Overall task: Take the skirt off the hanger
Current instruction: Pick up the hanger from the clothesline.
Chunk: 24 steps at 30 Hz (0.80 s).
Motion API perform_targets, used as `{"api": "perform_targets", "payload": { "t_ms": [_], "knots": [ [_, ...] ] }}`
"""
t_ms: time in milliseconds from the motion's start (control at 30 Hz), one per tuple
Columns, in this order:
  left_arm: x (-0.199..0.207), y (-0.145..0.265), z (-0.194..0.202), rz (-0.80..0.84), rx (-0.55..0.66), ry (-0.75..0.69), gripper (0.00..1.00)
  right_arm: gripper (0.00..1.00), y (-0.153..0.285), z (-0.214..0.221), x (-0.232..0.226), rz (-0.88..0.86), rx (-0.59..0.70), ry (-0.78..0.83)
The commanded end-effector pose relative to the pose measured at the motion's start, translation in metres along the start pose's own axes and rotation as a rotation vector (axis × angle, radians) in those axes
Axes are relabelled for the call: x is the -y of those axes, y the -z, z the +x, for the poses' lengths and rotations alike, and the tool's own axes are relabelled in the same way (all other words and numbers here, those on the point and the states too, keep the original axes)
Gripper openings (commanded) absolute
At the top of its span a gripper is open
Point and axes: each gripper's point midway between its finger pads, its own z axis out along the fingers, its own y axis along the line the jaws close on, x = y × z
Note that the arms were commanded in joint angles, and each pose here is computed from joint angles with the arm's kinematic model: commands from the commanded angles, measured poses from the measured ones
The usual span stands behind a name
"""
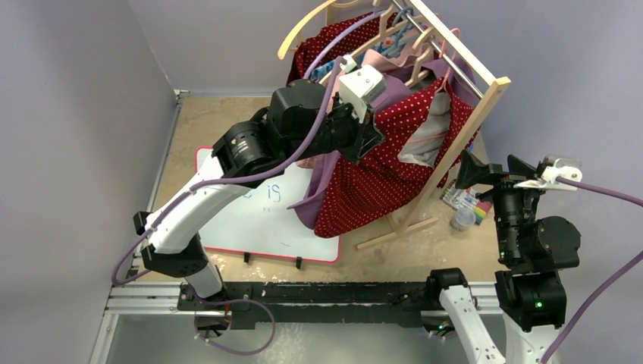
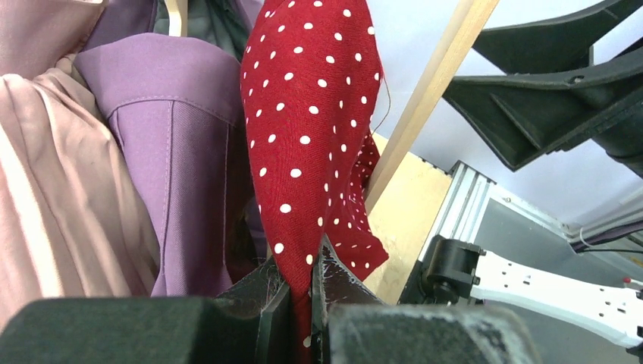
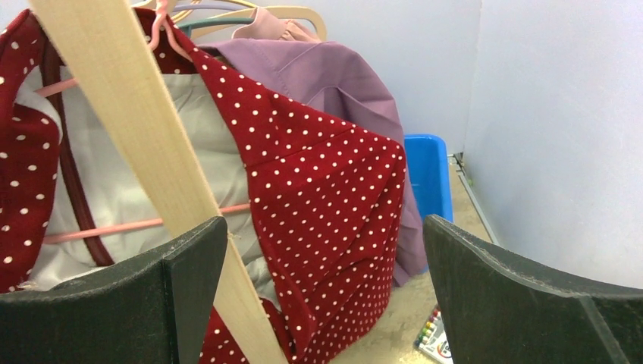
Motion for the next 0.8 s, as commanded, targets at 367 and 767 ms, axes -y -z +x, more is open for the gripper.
{"api": "perform_targets", "payload": {
  "t_ms": [367,767],
  "knots": [
    [0.022,0.068,-0.118,0.098,0.447,0.009,0.0,0.99,0.001,-0.015,-0.005,-0.021,0.05,-0.025],
    [0.015,0.061,-0.116,0.055,0.437,-0.012,0.0,0.99,0.0,-0.016,-0.006,-0.026,0.054,-0.031]
  ]
}}
